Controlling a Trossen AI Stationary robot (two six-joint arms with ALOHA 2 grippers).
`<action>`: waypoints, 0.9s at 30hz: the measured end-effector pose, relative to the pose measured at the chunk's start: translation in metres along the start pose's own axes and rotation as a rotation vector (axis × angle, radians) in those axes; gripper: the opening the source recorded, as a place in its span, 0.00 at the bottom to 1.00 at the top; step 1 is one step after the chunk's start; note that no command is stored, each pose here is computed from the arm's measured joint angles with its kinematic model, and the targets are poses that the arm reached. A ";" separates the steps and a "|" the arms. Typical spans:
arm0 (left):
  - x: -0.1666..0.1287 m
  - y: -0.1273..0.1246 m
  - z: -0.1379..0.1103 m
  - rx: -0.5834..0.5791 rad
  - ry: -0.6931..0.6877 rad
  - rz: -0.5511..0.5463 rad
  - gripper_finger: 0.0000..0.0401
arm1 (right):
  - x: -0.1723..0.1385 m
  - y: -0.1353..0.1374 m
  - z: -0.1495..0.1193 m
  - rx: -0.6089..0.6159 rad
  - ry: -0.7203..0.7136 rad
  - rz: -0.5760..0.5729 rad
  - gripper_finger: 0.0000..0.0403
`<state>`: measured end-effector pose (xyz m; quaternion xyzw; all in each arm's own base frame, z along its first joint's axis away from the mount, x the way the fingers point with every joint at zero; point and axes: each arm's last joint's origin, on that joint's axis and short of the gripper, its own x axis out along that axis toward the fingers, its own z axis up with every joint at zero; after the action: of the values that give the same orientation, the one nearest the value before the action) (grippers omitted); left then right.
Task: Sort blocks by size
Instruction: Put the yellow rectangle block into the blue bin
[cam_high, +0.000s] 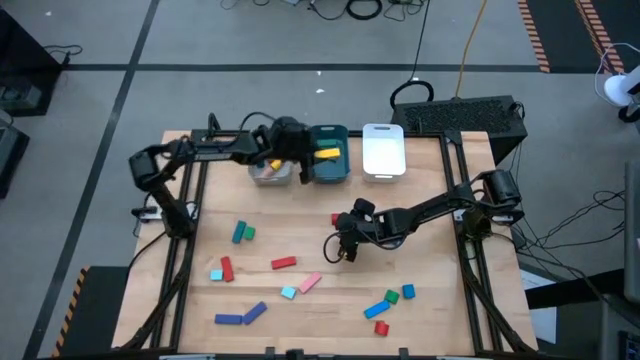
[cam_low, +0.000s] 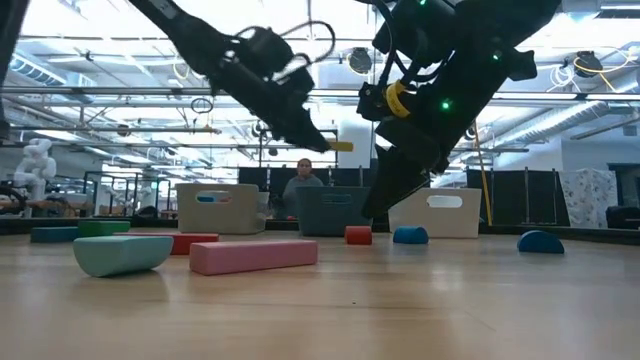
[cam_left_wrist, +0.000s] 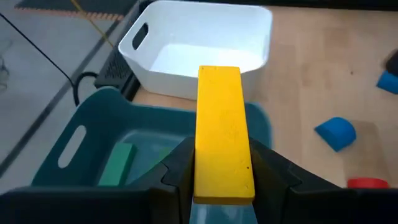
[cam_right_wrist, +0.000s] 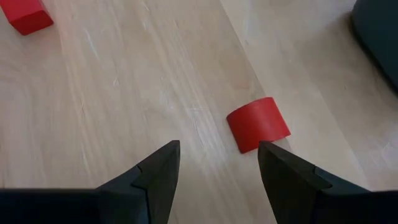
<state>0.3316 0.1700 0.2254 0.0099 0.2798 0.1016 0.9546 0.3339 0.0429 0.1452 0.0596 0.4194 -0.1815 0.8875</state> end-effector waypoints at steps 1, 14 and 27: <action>0.004 0.005 0.001 -0.010 0.013 -0.009 0.29 | 0.000 0.000 0.000 -0.002 0.000 0.000 0.50; 0.055 0.043 -0.007 -0.057 0.237 -0.051 0.29 | 0.000 0.000 0.000 -0.006 -0.001 -0.001 0.50; 0.057 0.045 -0.008 -0.048 0.267 -0.052 0.38 | 0.000 0.000 0.000 -0.011 -0.002 0.000 0.50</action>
<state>0.3653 0.2251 0.1915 -0.0336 0.4020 0.0841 0.9112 0.3340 0.0429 0.1453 0.0547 0.4197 -0.1793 0.8881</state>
